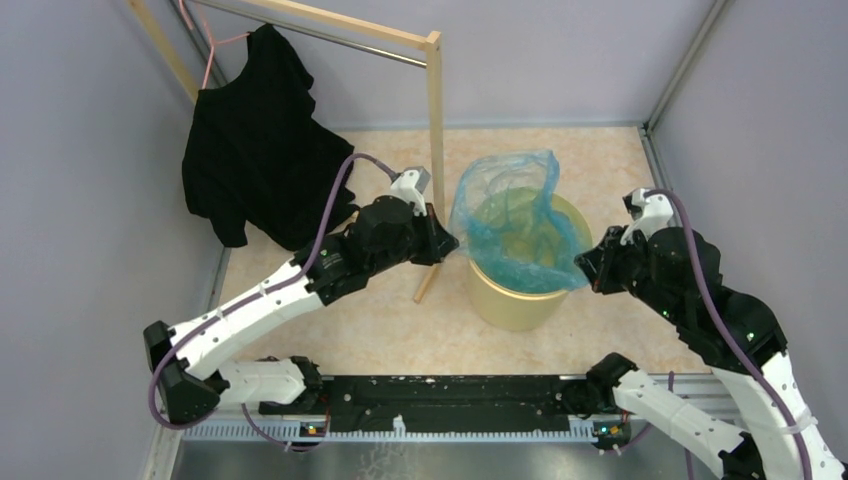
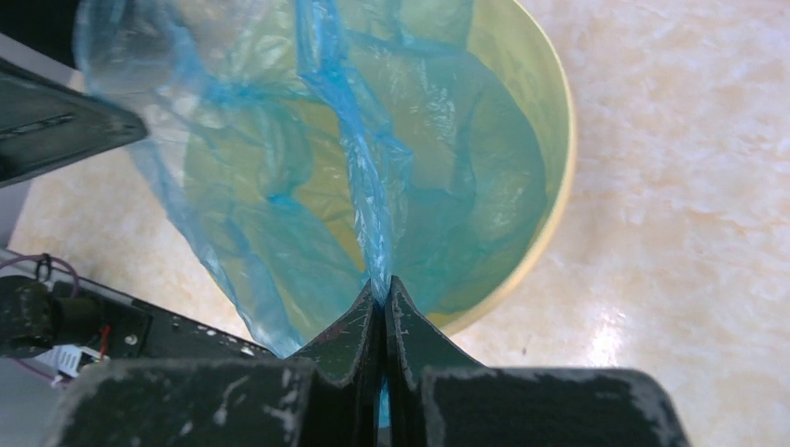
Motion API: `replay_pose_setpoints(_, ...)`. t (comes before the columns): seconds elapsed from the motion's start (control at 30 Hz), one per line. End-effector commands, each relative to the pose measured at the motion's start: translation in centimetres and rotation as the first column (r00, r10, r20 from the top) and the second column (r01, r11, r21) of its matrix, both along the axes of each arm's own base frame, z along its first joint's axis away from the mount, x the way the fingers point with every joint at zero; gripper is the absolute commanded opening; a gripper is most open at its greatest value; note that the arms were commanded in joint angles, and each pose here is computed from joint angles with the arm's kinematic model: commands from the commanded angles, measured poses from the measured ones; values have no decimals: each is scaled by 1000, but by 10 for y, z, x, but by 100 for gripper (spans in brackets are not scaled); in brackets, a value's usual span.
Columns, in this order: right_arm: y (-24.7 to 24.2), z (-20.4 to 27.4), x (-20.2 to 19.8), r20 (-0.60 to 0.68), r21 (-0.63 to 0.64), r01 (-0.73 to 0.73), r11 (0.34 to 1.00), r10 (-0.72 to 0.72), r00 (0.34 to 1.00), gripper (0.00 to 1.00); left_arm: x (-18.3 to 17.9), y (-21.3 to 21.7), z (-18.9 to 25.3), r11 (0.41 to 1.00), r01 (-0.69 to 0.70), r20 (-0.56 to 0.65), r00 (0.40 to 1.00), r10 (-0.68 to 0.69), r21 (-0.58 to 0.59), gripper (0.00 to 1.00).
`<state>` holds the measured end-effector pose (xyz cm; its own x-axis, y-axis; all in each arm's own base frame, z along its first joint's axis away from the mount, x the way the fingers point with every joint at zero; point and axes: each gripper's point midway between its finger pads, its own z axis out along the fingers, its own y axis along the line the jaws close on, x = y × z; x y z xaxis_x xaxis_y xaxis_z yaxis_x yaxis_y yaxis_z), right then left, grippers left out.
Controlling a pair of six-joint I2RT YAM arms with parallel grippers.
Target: Put the trash bags into the trash bin
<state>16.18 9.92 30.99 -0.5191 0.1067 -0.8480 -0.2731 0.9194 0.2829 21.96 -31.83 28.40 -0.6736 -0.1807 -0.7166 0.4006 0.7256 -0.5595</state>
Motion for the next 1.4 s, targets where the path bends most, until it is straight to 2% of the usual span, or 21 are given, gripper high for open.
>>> replay_pose_setpoints(0.0, -21, -6, -7, -20, -64, 63, 996, -64, 998, 0, -18, 8, 6, 998, 37, -11, 999, -38, -53, 0)
replay_pose_setpoints(0.3, -42, -45, -23, -122, -39, 206, 978, -209, 970, 0, -54, -3, -27, 972, 190, -93, 975, -204, -139, 0)
replay_pose_setpoints(0.43, -46, -51, -23, -139, 23, 291, 956, -285, 948, 1, -55, -3, -45, 974, 200, -114, 971, -212, -109, 0)
replay_pose_setpoints(0.5, -53, -59, -18, -132, 41, 359, 932, -351, 927, 8, -48, 1, -57, 983, 171, -107, 978, -178, -66, 0)
replay_pose_setpoints(0.63, -64, -81, -5, -106, 60, 473, 879, -465, 879, 13, -32, 4, -74, 992, 128, -64, 990, -127, 4, 0)
replay_pose_setpoints(0.73, -60, -71, 13, -50, 112, 494, 862, -491, 870, 15, -27, -1, -83, 991, 132, -52, 990, -131, 19, 0)
replay_pose_setpoints(0.83, -66, -75, 22, -62, 158, 582, 798, -580, 812, 24, -17, 1, -87, 995, 94, -24, 995, -93, 41, 0)
replay_pose_setpoints(0.9, -63, -80, 30, -59, 175, 589, 789, -589, 806, 28, -10, 4, -90, 996, 64, -3, 998, -64, 68, 0)
replay_pose_setpoints(0.93, -60, -83, 33, -56, 177, 587, 790, -587, 808, 32, -6, 6, -90, 996, 51, 9, 999, -52, 79, 0)
replay_pose_setpoints(1.0, -60, -81, 32, -48, 164, 576, 801, -577, 815, 33, -1, 6, -89, 995, 44, 28, 998, -47, 94, 0)
replay_pose_setpoints(1.07, -62, -58, 23, -17, 138, 524, 840, -527, 850, 34, 2, 3, -80, 993, 61, 54, 996, -66, 99, 0)
replay_pose_setpoints(1.13, -64, -27, 13, 34, 129, 459, 879, -467, 884, 43, 5, 2, -73, 992, 67, 70, 995, -75, 110, 0)
replay_pose_setpoints(1.2, -61, -1, 8, 77, 122, 391, 912, -402, 913, 59, 6, 2, -71, 991, 69, 81, 994, -79, 118, 0)
replay_pose_setpoints(1.3, -51, 25, 5, 123, 78, 285, 955, -293, 948, 65, 8, 2, -73, 989, 68, 82, 994, -79, 130, 0)
replay_pose_setpoints(1.37, -59, 39, 8, 170, 19, 294, 956, -293, 941, 71, 8, 3, -75, 988, 64, 74, 994, -75, 139, 0)
